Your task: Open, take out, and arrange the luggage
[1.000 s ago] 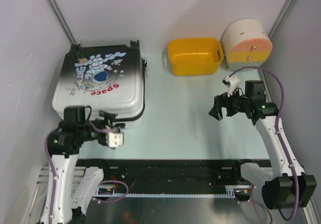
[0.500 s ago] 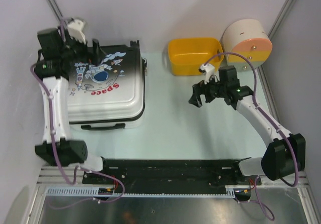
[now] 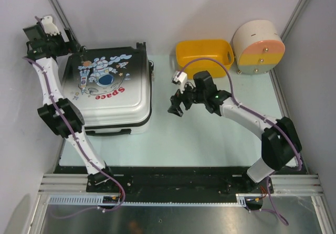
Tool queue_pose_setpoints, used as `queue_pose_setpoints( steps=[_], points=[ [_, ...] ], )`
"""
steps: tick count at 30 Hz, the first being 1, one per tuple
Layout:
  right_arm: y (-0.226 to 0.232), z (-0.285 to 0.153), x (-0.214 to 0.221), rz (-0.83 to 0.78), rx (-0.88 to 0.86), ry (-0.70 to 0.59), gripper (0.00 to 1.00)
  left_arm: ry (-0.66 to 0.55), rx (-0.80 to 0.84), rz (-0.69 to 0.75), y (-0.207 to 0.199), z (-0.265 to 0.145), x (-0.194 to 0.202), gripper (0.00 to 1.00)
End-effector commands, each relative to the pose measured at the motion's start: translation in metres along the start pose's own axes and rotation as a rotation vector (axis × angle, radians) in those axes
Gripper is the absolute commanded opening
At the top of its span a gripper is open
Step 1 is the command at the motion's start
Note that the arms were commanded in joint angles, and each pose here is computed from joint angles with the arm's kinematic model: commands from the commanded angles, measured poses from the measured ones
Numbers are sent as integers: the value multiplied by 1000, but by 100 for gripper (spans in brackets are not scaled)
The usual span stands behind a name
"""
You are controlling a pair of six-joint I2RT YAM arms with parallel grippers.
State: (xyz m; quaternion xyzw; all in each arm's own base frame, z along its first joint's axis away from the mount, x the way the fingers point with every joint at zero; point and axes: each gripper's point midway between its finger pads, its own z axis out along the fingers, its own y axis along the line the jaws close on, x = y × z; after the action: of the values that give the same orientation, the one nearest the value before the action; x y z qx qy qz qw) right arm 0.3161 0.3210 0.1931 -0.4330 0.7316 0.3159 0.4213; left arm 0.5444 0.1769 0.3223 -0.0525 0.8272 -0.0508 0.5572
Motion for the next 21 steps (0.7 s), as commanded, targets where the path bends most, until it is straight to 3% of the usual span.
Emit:
queue_pose_setpoints(
  steps=[1, 12, 15, 21],
  points=[
    [7, 25, -35, -80, -90, -114, 94, -38, -35, -79, 4, 8, -11, 100],
    [14, 70, -39, -256, -147, -140, 84, 84, -34, -190, 27, 58, 53, 100],
    [18, 72, -39, -327, -177, -151, 83, 120, 39, -209, 13, 67, 69, 100],
    [25, 69, -38, -442, -226, -157, 82, 195, 235, -199, -41, 74, 96, 86]
  ],
)
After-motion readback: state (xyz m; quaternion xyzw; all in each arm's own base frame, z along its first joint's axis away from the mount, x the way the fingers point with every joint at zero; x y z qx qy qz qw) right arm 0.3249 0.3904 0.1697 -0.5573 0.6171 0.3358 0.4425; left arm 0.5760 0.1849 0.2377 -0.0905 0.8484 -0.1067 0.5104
